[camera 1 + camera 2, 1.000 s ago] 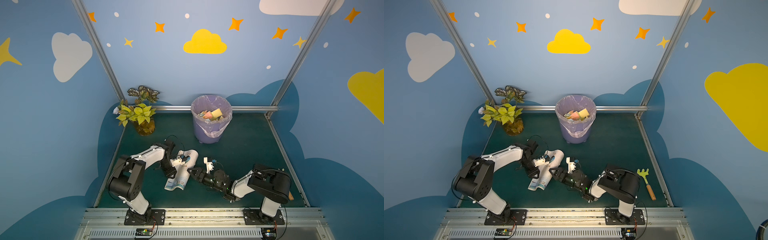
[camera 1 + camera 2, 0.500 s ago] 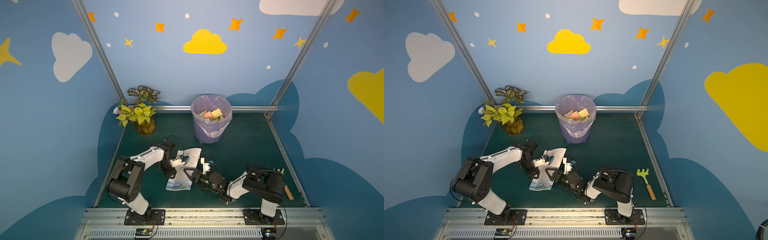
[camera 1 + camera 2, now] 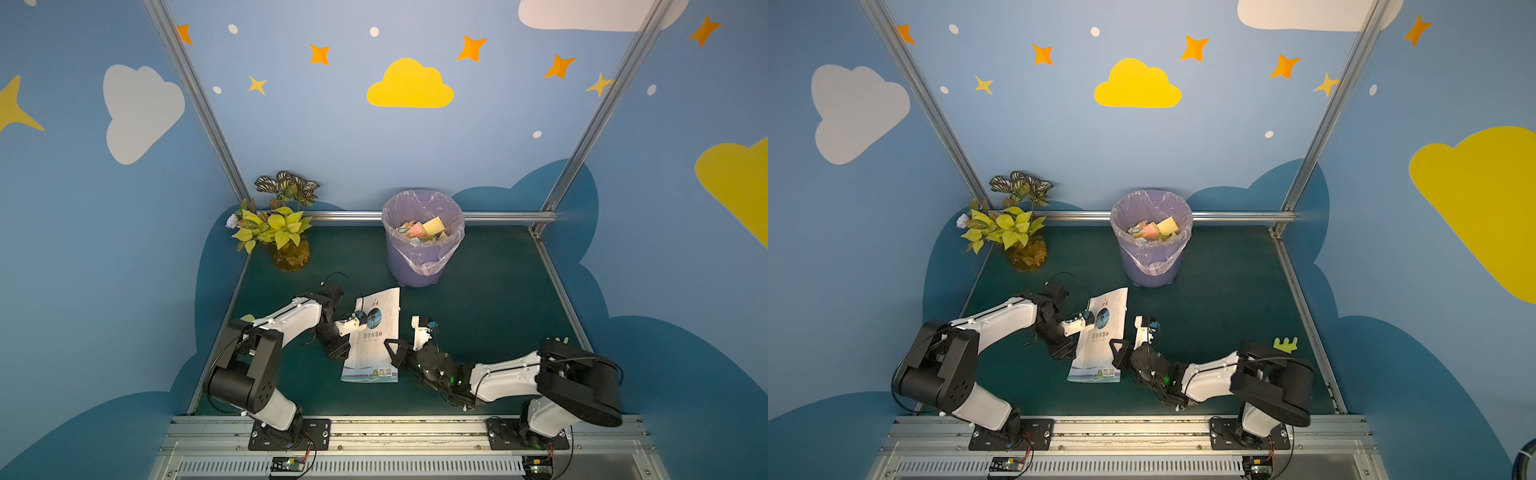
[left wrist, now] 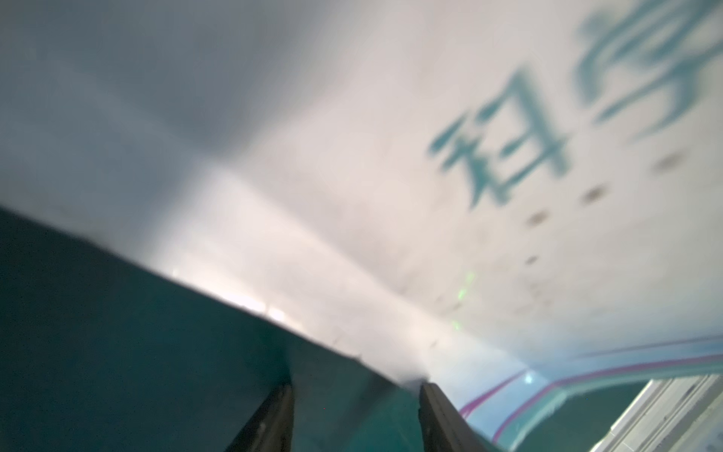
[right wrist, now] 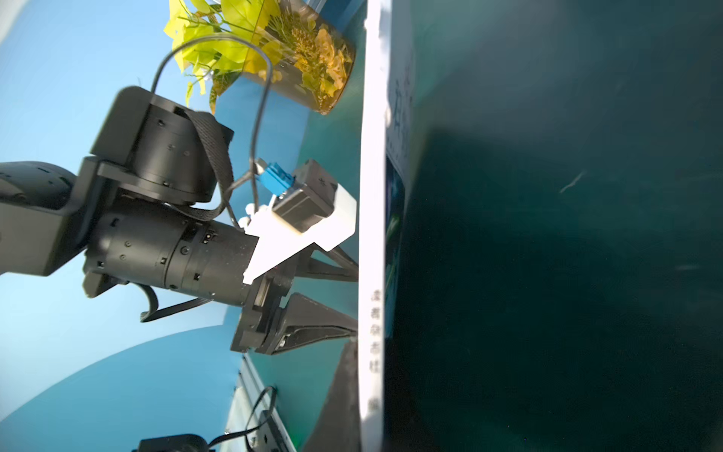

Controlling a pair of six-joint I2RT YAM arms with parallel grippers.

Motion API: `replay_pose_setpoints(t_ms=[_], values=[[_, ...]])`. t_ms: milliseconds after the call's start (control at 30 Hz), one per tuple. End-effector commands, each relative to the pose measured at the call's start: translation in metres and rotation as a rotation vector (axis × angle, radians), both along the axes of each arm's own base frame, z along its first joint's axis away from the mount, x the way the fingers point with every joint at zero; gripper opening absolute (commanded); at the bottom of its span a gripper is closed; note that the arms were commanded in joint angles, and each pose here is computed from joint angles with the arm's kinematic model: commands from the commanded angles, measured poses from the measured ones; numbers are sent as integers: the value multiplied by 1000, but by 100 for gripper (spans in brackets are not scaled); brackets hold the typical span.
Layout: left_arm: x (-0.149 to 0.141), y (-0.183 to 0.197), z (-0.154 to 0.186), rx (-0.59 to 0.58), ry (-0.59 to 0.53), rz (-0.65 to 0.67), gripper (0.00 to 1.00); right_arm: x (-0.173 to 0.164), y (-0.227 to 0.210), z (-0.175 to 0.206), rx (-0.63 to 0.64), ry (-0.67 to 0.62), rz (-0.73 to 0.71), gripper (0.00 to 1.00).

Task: Peel off the used sticky note
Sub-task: Adjust the book at the center of the board.

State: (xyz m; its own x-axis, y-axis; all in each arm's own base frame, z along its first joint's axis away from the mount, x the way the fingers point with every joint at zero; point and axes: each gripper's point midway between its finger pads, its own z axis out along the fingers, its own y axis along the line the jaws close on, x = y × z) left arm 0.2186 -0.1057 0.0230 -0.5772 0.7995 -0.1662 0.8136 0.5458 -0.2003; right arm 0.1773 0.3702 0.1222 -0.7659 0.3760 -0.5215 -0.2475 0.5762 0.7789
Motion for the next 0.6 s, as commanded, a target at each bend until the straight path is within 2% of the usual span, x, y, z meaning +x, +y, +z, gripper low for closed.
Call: replay_pose_setpoints(t_ms=[0,233,367,467,567], values=[[-5,1,22,-72,-10,29,68,-3,-43,4,-395,-41,-30,0],[-4,5,57,-212,-72,99,86,-17,-135,43,-831,-12,-59,0],[-2,10,64,-246,-96,131,98,-24,-175,91,-1084,-73,-101,0],[1,13,67,-272,-106,159,100,-24,-184,126,-1222,-143,-131,0],[2,15,69,-295,-105,178,100,-24,-166,132,-1311,-182,-113,0]])
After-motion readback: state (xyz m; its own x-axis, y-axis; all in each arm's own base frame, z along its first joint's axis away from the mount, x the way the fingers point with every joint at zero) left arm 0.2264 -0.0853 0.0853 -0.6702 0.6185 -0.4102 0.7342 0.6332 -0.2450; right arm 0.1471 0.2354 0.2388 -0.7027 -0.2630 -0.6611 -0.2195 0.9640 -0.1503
